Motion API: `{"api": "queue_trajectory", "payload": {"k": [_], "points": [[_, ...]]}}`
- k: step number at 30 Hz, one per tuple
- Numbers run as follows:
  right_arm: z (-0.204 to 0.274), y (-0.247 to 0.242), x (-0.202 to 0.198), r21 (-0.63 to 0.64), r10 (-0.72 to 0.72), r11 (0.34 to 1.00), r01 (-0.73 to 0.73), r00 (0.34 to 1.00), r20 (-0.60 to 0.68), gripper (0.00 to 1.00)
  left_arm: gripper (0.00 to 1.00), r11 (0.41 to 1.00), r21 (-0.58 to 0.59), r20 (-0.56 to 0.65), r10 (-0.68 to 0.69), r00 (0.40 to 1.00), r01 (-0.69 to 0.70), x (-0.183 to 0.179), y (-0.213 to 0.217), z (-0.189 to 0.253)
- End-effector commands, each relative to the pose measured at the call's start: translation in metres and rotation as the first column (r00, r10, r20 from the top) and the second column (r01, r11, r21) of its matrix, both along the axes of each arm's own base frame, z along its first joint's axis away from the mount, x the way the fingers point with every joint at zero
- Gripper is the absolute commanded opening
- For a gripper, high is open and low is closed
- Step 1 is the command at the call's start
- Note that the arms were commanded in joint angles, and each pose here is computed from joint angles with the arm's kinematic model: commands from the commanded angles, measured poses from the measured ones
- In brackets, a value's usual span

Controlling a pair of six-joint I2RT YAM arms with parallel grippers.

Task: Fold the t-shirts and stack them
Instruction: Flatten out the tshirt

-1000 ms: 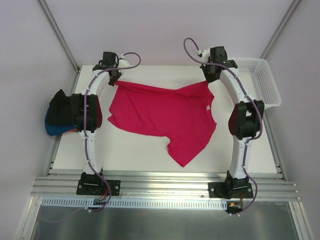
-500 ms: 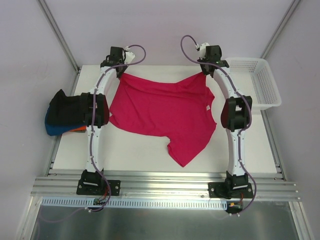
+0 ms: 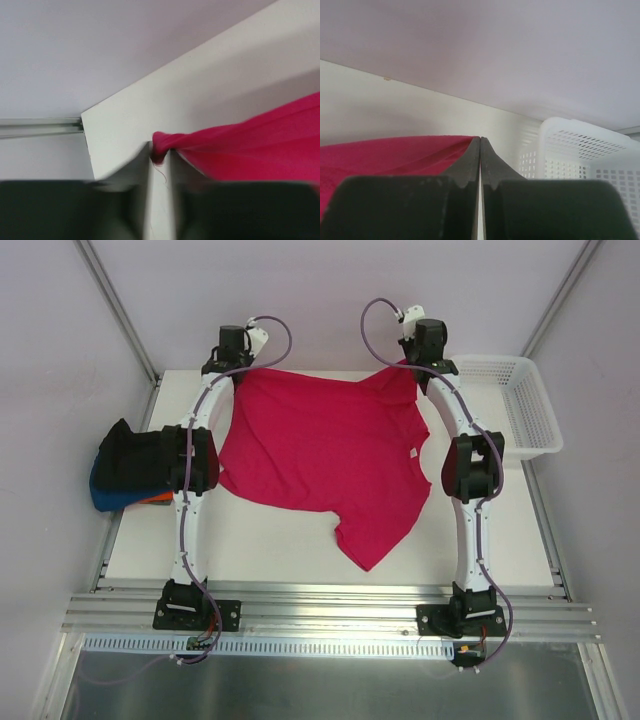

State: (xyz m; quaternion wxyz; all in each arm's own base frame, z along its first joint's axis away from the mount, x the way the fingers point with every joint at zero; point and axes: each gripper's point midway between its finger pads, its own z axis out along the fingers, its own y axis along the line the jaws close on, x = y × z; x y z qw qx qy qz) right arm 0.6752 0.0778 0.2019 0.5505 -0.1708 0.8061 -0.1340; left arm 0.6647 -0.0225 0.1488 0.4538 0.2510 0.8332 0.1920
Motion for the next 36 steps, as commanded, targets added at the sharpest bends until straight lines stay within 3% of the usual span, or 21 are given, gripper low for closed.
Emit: {"api": "queue_trajectory", "payload": {"k": [1,2,3,7,9,10,13,17,18,19,21,23,24,25,26,30,36], "points": [[0.043,-0.007,0.004,-0.003,-0.033,0.999,0.034,0.994,0.108,0.0,0.62,1.0,-0.005,0.106,0.03,0.994,-0.029,0.013,-0.003,0.024],[0.037,-0.006,0.002,-0.013,-0.028,0.999,0.029,0.996,0.09,0.01,0.86,0.999,-0.008,0.102,0.036,0.994,-0.035,0.012,-0.005,0.022],[0.032,-0.006,0.001,-0.024,-0.029,0.999,0.031,0.997,0.075,0.04,0.99,0.998,-0.015,0.105,0.058,0.993,-0.057,0.011,-0.003,0.022],[0.046,-0.01,-0.011,-0.038,-0.057,0.997,0.06,0.996,0.069,0.69,0.99,0.991,-0.071,0.123,0.124,0.985,-0.116,-0.005,-0.001,0.043],[0.073,-0.014,-0.027,0.02,-0.077,0.997,0.075,0.994,0.075,0.8,0.99,0.981,-0.098,0.105,0.176,0.979,-0.166,-0.023,0.004,0.044],[0.078,-0.012,-0.036,0.044,-0.063,0.997,0.061,0.996,0.058,0.84,0.99,0.975,-0.123,0.142,0.203,0.969,-0.186,-0.038,0.007,0.077],[0.101,-0.001,-0.07,0.102,-0.011,0.995,0.009,1.0,0.017,0.89,0.99,0.972,-0.169,0.063,0.173,0.983,-0.161,-0.092,0.001,0.093],[0.076,0.038,-0.139,0.257,0.179,0.959,-0.116,0.955,-0.235,0.94,0.99,0.952,-0.293,-0.206,0.023,0.978,-0.084,-0.179,-0.03,0.078],[0.071,0.055,-0.155,0.349,0.25,0.926,-0.143,0.925,-0.285,0.94,0.99,0.946,-0.302,-0.309,0.021,0.951,-0.119,-0.207,-0.032,0.058],[0.066,0.062,-0.17,0.393,0.286,0.908,-0.143,0.898,-0.335,0.94,0.99,0.938,-0.32,-0.334,0.016,0.942,-0.129,-0.226,-0.033,0.063],[0.033,0.083,-0.216,0.523,0.379,0.848,-0.084,0.787,-0.488,0.94,0.98,0.918,-0.374,-0.446,-0.056,0.893,-0.13,-0.261,-0.046,0.04],[0.026,0.098,-0.251,0.6,0.458,0.797,-0.065,0.714,-0.53,0.94,0.94,0.907,-0.39,-0.535,-0.084,0.841,-0.157,-0.294,-0.051,0.029],[-0.002,0.106,-0.279,0.633,0.506,0.774,-0.026,0.627,-0.593,0.94,0.92,0.895,-0.405,-0.584,-0.094,0.806,-0.189,-0.308,-0.055,0.018],[-0.01,0.11,-0.292,0.643,0.522,0.765,-0.006,0.592,-0.615,0.94,0.85,0.891,-0.398,-0.643,-0.104,0.759,-0.216,-0.324,-0.056,0.01],[-0.029,0.11,-0.317,0.65,0.535,0.758,0.05,0.523,-0.664,0.94,0.83,0.886,-0.398,-0.676,-0.11,0.729,-0.236,-0.333,-0.058,0.005],[-0.062,0.109,-0.356,0.646,0.535,0.728,0.228,0.401,-0.744,0.93,0.79,0.857,-0.409,-0.77,-0.141,0.622,-0.313,-0.356,-0.069,-0.019],[-0.097,0.106,-0.358,0.603,0.518,0.735,0.309,0.318,-0.794,0.93,0.75,0.843,-0.384,-0.86,-0.178,0.479,-0.377,-0.366,-0.078,-0.054]]}}
